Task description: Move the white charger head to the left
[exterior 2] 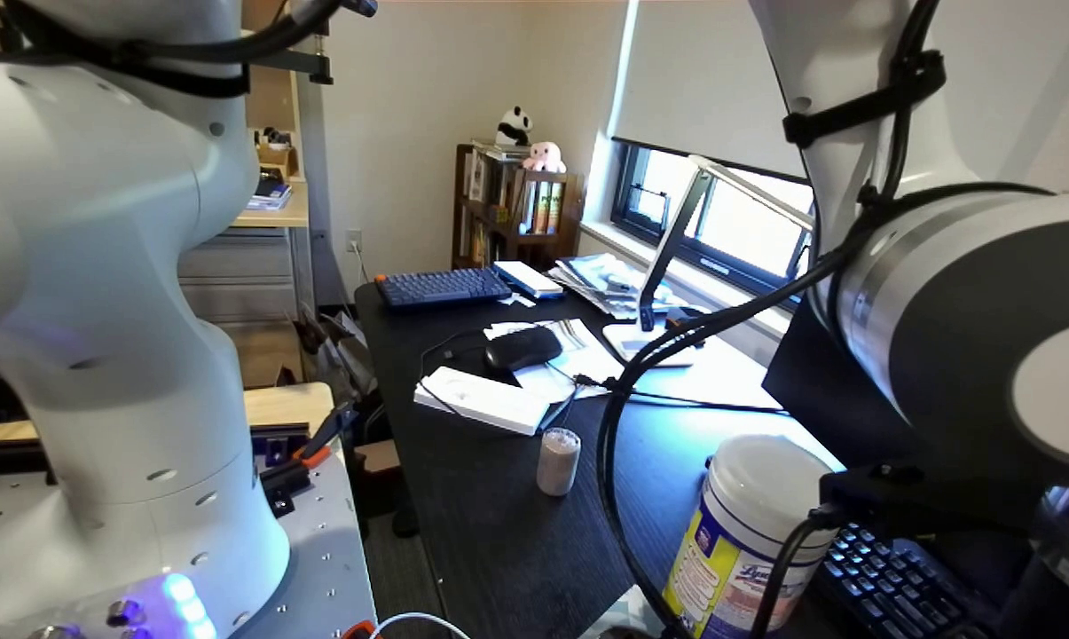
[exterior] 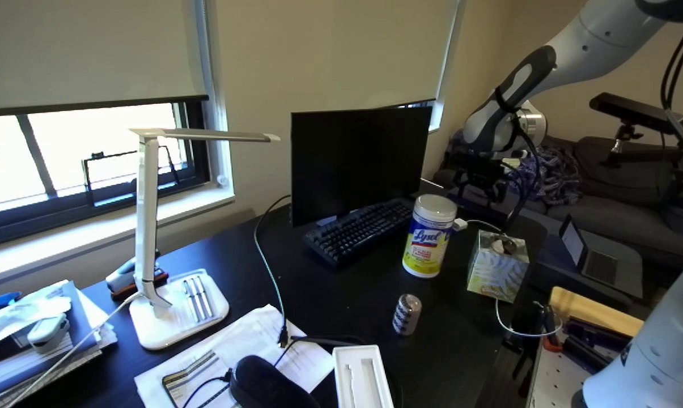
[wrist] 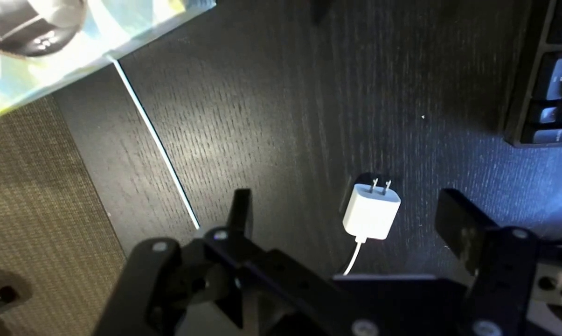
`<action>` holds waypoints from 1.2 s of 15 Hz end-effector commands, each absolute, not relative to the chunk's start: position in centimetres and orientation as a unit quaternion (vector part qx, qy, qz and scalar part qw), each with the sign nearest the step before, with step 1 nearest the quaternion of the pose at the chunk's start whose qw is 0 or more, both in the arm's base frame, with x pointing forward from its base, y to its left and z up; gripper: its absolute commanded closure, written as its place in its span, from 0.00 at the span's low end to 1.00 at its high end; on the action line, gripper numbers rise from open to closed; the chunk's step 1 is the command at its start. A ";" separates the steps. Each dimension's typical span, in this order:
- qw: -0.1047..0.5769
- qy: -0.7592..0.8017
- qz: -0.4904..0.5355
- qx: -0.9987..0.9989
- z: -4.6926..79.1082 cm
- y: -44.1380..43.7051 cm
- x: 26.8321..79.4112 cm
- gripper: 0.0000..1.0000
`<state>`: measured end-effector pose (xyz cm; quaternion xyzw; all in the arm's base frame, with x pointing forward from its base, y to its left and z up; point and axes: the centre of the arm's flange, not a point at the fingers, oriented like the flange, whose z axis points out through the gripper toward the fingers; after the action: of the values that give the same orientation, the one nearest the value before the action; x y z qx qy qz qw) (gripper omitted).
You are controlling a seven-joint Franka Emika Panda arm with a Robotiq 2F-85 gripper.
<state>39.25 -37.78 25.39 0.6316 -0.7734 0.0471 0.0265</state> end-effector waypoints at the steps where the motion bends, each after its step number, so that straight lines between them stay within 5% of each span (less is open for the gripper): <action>1: 0.027 -0.773 0.047 0.632 25.4 -37.8 39.3 0.00; 9: 0.020 -0.819 -0.030 0.572 24.9 -43.6 45.4 0.00; 18: 0.064 -0.850 0.023 0.522 18.9 -48.7 47.7 0.00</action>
<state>46.20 -46.57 20.59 0.5461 -0.8357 0.0151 0.0569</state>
